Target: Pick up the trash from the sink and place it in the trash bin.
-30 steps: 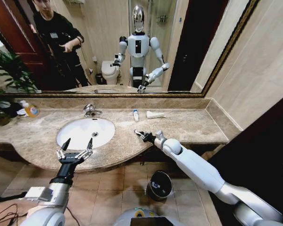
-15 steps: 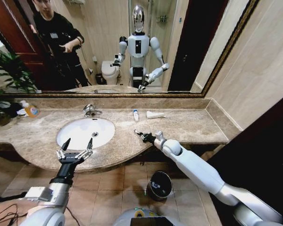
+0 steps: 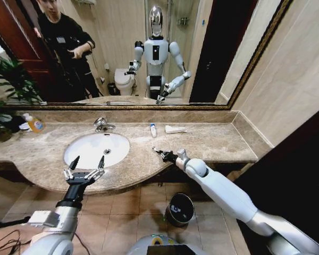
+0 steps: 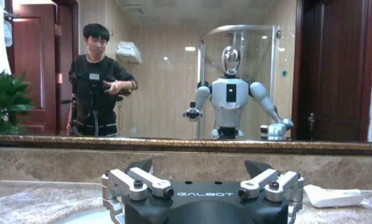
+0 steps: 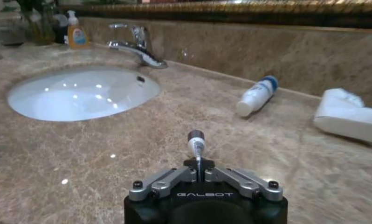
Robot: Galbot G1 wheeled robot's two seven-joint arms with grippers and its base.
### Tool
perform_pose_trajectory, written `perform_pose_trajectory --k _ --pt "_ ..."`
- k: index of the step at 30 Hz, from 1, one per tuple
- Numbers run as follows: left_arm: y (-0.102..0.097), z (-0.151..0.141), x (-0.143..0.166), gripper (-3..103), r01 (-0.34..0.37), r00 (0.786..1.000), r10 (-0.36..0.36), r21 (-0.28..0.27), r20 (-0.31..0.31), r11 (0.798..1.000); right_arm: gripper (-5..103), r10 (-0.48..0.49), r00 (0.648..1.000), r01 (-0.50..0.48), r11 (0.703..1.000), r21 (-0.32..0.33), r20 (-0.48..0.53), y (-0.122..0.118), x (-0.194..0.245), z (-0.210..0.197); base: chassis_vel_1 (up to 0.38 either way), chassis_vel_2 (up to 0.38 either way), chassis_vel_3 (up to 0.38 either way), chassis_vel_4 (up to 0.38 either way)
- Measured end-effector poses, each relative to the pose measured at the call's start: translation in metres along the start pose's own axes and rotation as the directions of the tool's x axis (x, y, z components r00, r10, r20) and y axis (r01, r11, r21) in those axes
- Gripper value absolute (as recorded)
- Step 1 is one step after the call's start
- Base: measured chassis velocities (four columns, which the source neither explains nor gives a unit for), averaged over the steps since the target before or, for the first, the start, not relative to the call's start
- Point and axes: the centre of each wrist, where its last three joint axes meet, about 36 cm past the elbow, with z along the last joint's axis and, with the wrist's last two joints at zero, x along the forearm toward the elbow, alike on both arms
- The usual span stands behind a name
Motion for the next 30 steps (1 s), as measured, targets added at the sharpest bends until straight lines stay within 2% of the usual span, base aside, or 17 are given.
perform_pose_trajectory --k 2,6,7,9,17,24,30 --pt "0.0 0.0 0.0 100 0.0 1.0 0.0 0.0 0.0 1.0 2 0.006 1.0 -0.006 1.0 -0.006 0.002 -0.001 0.009 0.001 0.0 0.0 0.0 0.0" --pt "0.0 0.0 0.0 100 0.0 1.0 0.0 0.0 0.0 1.0 2 0.044 0.999 -0.044 0.999 -0.031 0.0 -0.004 0.059 0.01 0.0 0.0 0.0 0.0" --pt "0.0 0.0 0.0 100 0.0 1.0 0.0 0.0 0.0 1.0 2 0.044 0.999 -0.044 0.999 -0.031 0.0 -0.004 0.059 0.01 0.0 0.0 0.0 0.0" --pt "0.0 0.0 0.0 100 0.0 1.0 0.0 0.0 0.0 1.0 2 0.058 0.998 -0.058 0.998 -0.025 -0.001 -0.004 0.089 0.012 0.0 0.0 0.0 0.0" --pt "0.0 0.0 0.0 100 0.0 1.0 0.0 0.0 0.0 1.0 2 0.095 0.995 -0.095 0.995 -0.044 0.007 -0.006 0.14 0.022 0.0 0.0 0.0 0.0" --pt "0.0 0.0 0.0 100 0.0 1.0 0.0 0.0 0.0 1.0 2 0.115 0.993 -0.114 0.99 -0.082 0.004 0.005 0.166 0.055 0.0 0.0 0.0 0.0" --pt "0.0 0.0 0.0 100 0.0 1.0 0.0 0.0 0.0 1.0 2 0.124 0.992 -0.123 0.987 -0.1 -0.001 0.014 0.165 0.089 0.0 0.0 0.0 0.0"
